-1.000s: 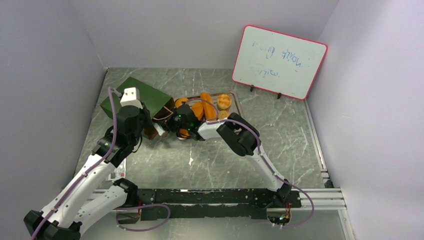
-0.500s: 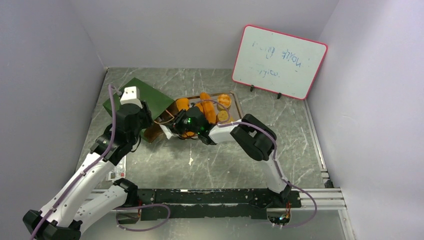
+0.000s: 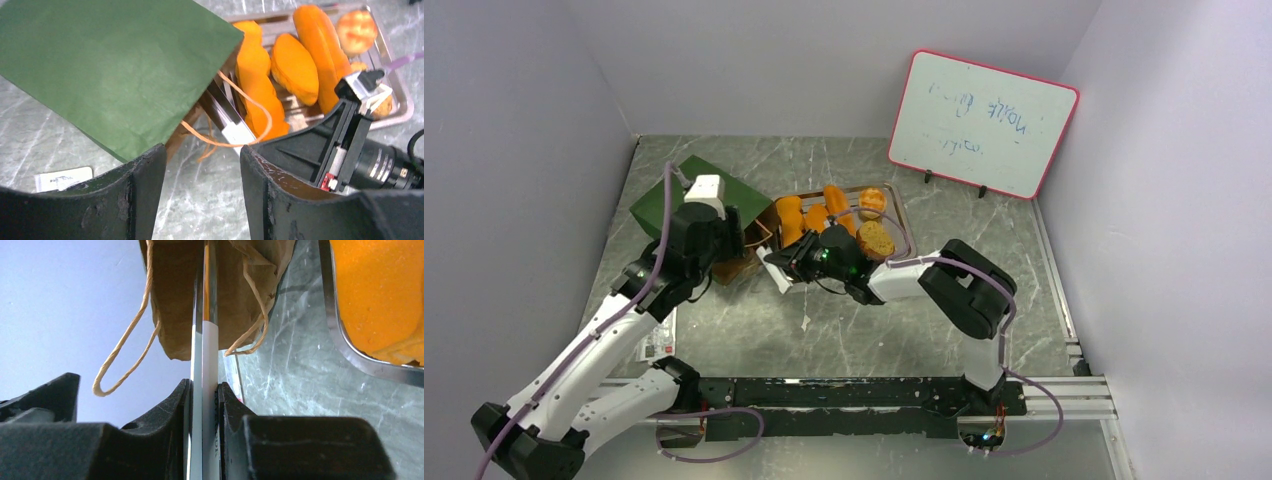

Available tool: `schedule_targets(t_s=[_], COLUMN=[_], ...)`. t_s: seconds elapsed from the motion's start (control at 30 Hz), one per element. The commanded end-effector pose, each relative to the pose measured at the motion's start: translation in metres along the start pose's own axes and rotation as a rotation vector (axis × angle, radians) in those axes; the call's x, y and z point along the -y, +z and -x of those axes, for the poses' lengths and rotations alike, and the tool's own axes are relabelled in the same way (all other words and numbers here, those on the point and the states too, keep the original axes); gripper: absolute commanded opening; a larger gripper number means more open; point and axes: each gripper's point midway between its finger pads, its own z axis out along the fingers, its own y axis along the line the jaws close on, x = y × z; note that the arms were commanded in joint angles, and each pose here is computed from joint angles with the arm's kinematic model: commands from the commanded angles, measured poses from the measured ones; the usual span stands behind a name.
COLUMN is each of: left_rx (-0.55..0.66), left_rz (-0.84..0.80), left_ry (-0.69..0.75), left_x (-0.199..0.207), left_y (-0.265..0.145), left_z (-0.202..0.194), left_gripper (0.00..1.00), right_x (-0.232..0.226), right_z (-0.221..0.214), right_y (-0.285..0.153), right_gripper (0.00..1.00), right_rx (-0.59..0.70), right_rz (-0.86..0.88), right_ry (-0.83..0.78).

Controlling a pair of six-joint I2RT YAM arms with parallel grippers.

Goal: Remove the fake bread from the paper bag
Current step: Take out the fake bread from the paper bag.

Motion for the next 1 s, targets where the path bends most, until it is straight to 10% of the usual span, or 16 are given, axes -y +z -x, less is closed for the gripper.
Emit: schedule_targets(t_s=[0.0, 0.97], left_rx=[-0.06, -0.051], left_rz=[-0.056, 0.134], left_ry=[0.064, 0.245], left_x=[0.019, 0.035], left_y=[-0.006, 0.037], left_z=[-0.011, -0.036], left_gripper=[0.51, 0.57], right_x=[-0.032, -0.039], right_z=[0.002, 0.003], right_y=[-0.013, -0.024], right_gripper=[0.0, 0.0], right_rx=[0.024, 0.009], right_rz=[0.083, 0.1], right_ry=[-0.039, -0.061])
